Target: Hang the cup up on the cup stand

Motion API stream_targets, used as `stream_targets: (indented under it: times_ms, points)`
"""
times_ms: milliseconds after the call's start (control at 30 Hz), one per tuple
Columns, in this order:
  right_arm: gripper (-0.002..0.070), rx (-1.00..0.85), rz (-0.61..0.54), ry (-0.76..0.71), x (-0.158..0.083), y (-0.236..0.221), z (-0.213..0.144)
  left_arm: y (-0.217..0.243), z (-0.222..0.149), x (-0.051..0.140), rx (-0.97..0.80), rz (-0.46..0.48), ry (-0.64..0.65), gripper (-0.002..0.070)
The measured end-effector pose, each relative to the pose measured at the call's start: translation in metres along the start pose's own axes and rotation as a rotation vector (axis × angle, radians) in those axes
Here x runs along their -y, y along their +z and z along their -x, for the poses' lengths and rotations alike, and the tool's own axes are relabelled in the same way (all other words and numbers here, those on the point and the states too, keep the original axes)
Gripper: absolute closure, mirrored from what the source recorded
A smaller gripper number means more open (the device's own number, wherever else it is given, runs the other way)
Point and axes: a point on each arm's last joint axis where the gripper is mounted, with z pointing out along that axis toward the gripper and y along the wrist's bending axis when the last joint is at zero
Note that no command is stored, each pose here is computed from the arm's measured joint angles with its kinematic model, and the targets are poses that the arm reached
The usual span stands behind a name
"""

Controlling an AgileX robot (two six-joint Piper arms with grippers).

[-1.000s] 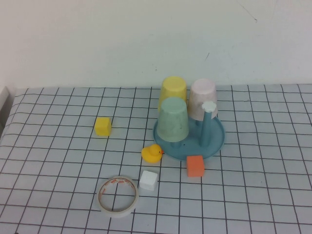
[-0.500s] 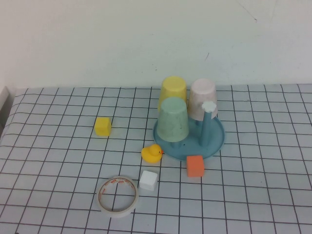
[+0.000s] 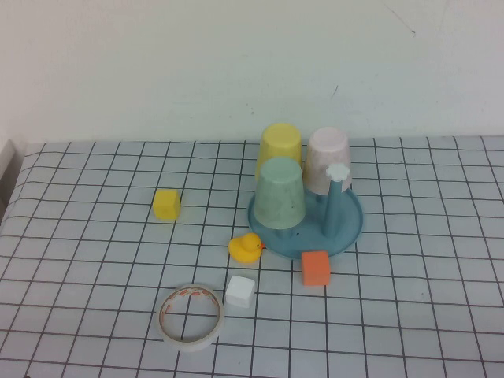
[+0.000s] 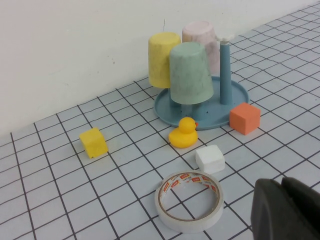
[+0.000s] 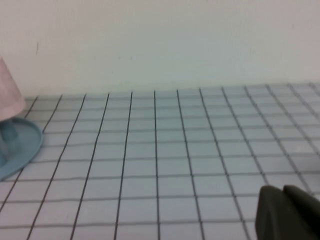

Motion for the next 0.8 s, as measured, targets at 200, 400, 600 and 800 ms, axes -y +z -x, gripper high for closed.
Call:
stream_targets:
  times_ms: [200, 400, 600, 800]
  points:
    - [0.0675, -0.029, 0.055, 0.045, -0.003, 0.003, -0.012, 0.000, 0.000, 0.000, 0.000, 0.000, 0.000, 0.0676]
    - [0.0675, -0.090, 0.091, 0.060, -0.004, 0.003, -0.018, 0.000, 0.000, 0.000, -0.002, 0.000, 0.000, 0.0676]
    - [0.0675, -0.131, 0.078, 0.040, -0.003, 0.002, -0.020, 0.000, 0.000, 0.000, -0.002, 0.000, 0.000, 0.0676]
    - [0.0675, -0.134, 0.045, 0.040, -0.001, 0.003, -0.021, 0.000, 0.000, 0.000, -0.002, 0.000, 0.000, 0.0676]
